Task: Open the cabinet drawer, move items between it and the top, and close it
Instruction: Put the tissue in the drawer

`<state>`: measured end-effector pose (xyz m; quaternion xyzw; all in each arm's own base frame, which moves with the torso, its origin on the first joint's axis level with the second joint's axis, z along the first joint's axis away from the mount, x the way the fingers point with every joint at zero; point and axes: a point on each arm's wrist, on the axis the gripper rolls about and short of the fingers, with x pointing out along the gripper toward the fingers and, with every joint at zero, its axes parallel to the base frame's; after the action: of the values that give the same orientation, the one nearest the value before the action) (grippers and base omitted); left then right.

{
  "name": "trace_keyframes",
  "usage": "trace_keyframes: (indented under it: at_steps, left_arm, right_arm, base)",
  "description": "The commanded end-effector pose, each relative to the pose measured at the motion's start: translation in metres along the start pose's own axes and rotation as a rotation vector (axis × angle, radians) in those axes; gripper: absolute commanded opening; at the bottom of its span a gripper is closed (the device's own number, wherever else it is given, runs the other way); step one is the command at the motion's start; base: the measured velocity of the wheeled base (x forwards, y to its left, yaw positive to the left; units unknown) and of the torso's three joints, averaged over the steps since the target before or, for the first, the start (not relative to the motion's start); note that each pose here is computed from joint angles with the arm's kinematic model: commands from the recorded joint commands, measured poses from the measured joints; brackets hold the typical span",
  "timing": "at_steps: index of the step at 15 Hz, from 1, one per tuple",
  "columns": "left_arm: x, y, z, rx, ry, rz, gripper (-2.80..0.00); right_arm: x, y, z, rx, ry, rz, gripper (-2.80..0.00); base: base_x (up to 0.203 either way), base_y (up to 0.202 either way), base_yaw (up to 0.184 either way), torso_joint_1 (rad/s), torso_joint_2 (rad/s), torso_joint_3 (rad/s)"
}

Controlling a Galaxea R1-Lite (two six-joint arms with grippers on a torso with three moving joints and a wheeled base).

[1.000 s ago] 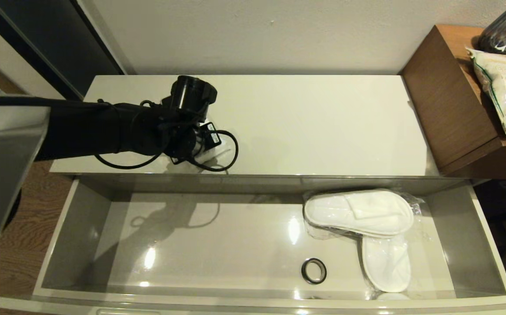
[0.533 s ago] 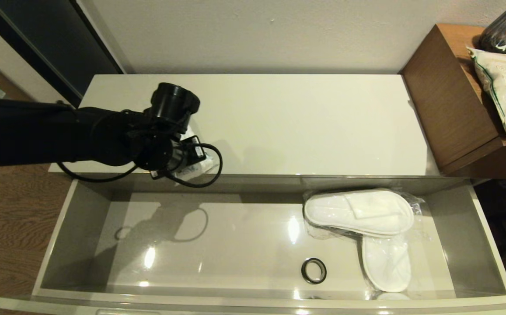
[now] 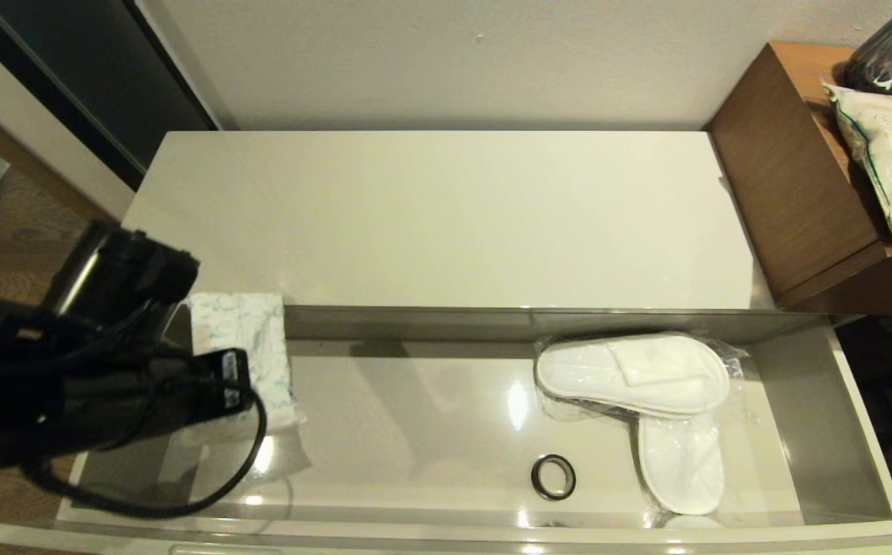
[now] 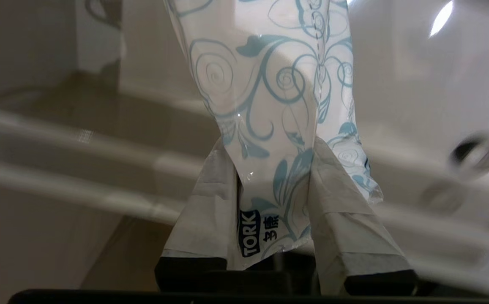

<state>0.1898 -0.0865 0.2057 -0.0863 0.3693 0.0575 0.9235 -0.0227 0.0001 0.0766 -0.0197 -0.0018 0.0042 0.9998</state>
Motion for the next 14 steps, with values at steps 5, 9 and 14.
trace_keyframes:
  at_steps: [5, 9, 14]
  left_arm:
    - [0.016, 0.046, -0.068, 0.137, 0.064, -0.064, -2.80]
    - [0.075, 0.043, -0.054, 0.097, -0.017, -0.030, -2.80]
    - [0.154, 0.047, -0.026, 0.063, -0.181, 0.046, -2.80]
  right_arm:
    - [0.000, 0.000, 0.000, -0.001, 0.000, 0.001, -2.80]
    - [0.000, 0.000, 0.000, -0.001, 0.000, 0.001, -2.80]
    - [0.000, 0.000, 0.000, -0.001, 0.000, 0.001, -2.80]
  base:
    - [0.000, 0.000, 0.000, 0.000, 0.00, 0.000]
    - [0.000, 0.000, 0.000, 0.000, 0.00, 0.000]
    - [0.000, 0.000, 0.000, 0.000, 0.00, 0.000]
